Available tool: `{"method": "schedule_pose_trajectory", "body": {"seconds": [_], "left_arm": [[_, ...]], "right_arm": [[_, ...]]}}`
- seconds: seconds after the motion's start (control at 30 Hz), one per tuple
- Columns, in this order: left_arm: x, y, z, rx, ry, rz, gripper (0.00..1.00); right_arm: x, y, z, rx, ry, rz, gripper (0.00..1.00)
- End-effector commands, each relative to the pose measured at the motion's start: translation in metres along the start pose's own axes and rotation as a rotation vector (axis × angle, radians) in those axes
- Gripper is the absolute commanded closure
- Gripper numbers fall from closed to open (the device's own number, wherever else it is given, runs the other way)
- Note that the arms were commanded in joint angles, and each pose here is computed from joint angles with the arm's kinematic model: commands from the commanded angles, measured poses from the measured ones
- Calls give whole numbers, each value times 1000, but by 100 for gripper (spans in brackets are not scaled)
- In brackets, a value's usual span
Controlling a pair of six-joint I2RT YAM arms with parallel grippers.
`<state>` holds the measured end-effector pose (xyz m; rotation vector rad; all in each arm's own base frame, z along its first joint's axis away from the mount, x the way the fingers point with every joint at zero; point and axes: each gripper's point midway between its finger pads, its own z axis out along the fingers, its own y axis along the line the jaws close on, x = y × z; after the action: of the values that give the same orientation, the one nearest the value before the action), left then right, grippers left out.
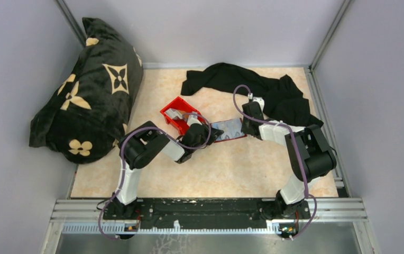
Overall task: Put the credit cards into the card holder
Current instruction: Insert the credit card into the card holder.
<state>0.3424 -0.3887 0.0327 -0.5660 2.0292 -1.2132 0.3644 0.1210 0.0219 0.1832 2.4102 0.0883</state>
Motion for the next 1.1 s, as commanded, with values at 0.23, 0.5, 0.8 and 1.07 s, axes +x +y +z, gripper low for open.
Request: {"method": "schedule_pose_trajectory", "body": {"seconds": [0.23,0.5,0.8,1.07], "left_arm": [[7,24,5,-148,18,21,100],[6,25,6,-155,14,25,100],[13,17,13,-120,48,38,100],[22,21,13,-117,90,52,100]], "right_arm": [[67,0,6,-21,202,-45,100],[67,0,6,-21,205,-47,100],[64,1,6,-21,201,-49,100],[62,3,6,-25,199,-50,100]]}}
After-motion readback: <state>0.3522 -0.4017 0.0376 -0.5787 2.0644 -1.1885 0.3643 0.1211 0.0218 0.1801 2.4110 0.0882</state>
